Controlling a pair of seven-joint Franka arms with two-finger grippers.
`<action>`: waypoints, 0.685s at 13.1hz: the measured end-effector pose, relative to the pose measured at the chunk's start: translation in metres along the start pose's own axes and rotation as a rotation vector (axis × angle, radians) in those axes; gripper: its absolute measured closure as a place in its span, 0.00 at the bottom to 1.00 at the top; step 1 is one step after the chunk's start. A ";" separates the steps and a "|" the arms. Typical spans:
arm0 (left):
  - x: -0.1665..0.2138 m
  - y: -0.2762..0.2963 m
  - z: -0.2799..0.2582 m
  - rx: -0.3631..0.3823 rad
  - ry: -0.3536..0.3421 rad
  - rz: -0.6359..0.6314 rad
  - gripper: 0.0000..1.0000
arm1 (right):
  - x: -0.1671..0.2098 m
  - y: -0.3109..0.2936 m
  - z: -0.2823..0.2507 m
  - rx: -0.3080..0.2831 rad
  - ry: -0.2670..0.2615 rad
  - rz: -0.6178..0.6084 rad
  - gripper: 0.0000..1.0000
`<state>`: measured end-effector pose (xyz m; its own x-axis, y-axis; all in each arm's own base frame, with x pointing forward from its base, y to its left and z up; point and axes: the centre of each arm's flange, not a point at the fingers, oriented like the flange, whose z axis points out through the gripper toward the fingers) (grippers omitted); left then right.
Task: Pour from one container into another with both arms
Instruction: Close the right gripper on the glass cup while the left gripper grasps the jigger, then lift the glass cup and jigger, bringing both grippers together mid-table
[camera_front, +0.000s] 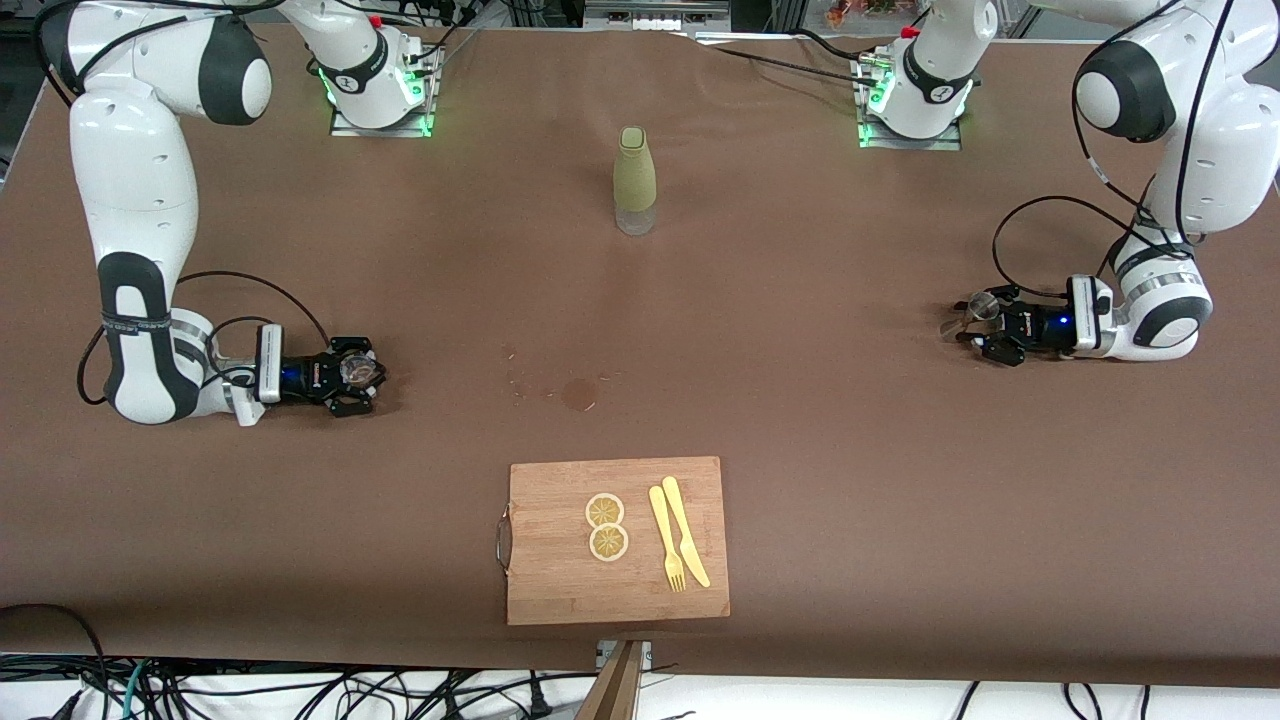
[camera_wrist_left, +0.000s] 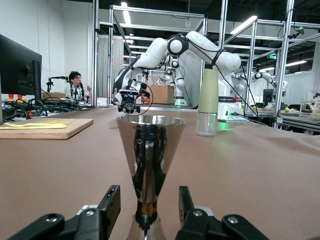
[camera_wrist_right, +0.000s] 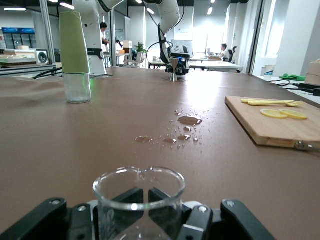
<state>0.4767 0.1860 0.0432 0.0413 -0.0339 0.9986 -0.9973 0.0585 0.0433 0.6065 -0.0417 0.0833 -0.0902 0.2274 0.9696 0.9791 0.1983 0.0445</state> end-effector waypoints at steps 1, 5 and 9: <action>0.000 0.000 -0.001 0.001 -0.001 -0.001 0.44 | 0.014 0.008 0.005 0.013 -0.013 -0.001 0.88; -0.001 0.002 -0.001 0.003 0.000 -0.004 0.74 | 0.069 0.039 0.034 0.055 -0.053 0.053 0.87; 0.000 0.002 -0.001 0.001 0.008 -0.002 0.79 | 0.113 0.064 0.055 0.023 -0.071 0.081 0.87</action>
<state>0.4747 0.1868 0.0435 0.0437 -0.0264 0.9987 -0.9974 0.0570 0.0451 0.6490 0.0491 0.1822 -0.0245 0.3100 0.9504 0.9794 0.1983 -0.0394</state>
